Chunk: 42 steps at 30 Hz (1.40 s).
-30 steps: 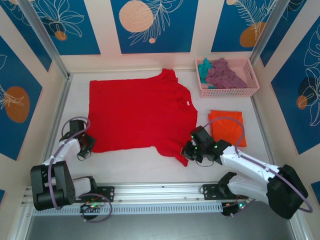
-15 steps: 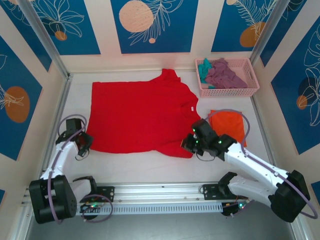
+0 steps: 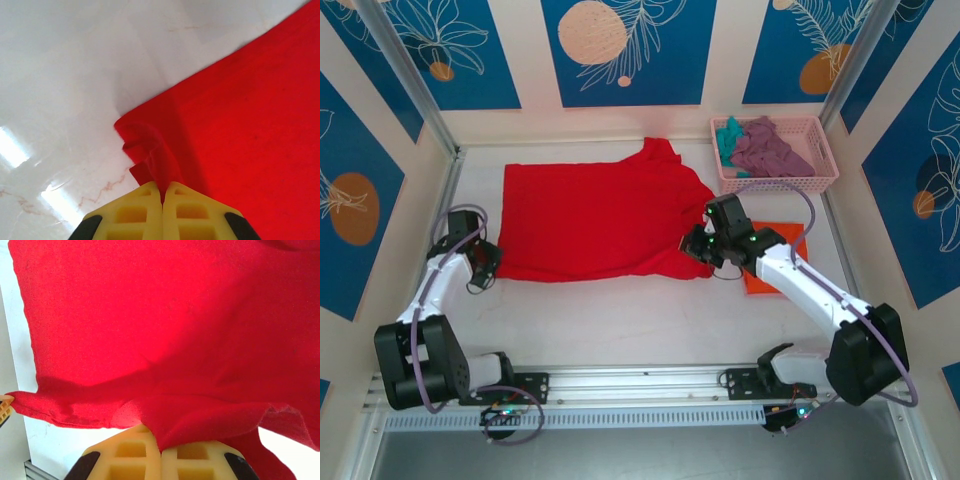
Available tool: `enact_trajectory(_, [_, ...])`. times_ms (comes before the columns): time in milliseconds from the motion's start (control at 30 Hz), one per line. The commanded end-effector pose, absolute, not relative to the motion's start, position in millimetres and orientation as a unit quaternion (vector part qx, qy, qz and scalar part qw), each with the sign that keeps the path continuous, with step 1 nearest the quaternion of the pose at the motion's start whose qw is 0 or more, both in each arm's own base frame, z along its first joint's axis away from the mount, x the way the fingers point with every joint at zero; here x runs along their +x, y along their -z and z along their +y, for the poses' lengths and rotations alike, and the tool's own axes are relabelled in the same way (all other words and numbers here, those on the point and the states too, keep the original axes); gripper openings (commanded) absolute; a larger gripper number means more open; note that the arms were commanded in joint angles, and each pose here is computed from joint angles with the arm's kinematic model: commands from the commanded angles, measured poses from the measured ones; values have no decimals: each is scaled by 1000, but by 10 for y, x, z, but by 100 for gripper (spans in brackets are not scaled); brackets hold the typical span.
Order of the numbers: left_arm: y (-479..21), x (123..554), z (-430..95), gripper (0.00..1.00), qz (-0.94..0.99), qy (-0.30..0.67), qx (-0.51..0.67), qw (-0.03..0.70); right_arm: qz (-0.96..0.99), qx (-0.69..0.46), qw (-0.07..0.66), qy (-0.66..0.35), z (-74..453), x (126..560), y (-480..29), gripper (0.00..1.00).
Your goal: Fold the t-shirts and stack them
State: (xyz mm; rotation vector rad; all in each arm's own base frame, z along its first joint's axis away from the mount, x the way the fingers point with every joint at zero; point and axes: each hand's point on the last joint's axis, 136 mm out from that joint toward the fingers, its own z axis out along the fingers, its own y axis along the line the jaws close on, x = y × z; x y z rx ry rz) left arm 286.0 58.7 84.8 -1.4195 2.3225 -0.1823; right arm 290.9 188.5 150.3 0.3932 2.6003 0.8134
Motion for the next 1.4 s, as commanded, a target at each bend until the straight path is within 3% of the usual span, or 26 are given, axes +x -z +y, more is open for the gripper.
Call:
enact_trajectory(0, [-939, 2979, 630, 0, 829, 68, -515, 206, 923, 109, 213, -302, 1922, 3097, -1674, 0])
enact_trajectory(200, [-877, 3129, 642, 0, 839, 62, -511, 180, 923, 92, 219, -301, 1906, 3373, -1672, 0])
enact_trajectory(733, [-1058, 3696, 711, 0, 849, 71, -485, 197, 922, 69, 228, -304, 1874, 3950, -1704, 0])
enact_trajectory(1367, [-1104, 4225, 536, 0, 873, 72, -438, 203, 924, 91, 239, -286, 1711, 4120, -1708, 0])
